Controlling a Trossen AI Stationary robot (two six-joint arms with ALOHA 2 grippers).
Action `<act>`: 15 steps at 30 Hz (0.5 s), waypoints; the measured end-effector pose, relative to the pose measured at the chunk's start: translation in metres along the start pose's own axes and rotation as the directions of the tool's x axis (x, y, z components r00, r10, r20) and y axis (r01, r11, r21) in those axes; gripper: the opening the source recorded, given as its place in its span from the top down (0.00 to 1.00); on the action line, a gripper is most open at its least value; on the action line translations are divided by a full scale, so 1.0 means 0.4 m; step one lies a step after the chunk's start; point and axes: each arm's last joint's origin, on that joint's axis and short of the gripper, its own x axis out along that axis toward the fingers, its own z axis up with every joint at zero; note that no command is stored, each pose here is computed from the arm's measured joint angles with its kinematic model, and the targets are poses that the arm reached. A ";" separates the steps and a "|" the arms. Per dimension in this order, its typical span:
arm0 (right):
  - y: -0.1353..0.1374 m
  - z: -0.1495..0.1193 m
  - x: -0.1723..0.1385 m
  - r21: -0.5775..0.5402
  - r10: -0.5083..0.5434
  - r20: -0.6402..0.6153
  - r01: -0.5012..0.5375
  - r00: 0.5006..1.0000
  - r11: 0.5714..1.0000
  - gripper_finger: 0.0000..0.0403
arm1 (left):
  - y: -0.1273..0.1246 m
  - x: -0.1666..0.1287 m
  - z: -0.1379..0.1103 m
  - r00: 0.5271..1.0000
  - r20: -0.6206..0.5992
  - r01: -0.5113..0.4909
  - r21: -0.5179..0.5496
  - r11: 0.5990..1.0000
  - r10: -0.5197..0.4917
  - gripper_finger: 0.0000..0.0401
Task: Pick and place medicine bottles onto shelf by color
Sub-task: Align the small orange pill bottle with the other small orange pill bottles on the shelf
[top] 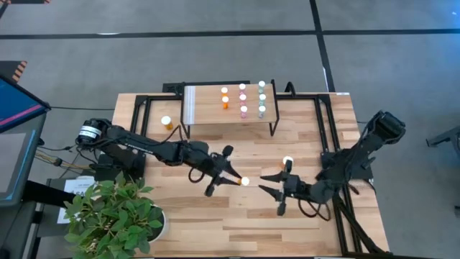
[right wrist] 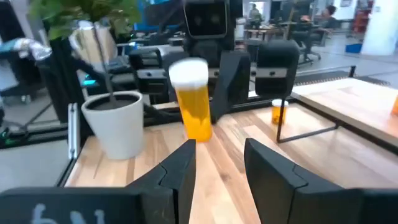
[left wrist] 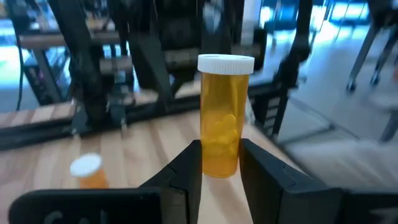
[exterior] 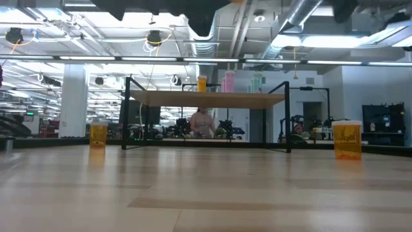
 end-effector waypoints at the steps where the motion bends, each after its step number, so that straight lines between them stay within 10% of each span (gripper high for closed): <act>1: -0.001 -0.005 0.012 0.006 0.013 0.001 -0.013 1.000 1.000 0.61 | 0.001 -0.002 0.000 0.999 0.033 0.001 -0.008 1.000 0.000 0.79; 15: -0.020 -0.024 0.073 -0.003 0.070 0.021 -0.069 0.997 0.998 0.59 | 0.001 -0.008 -0.008 0.995 0.087 -0.053 -0.036 0.998 0.056 0.79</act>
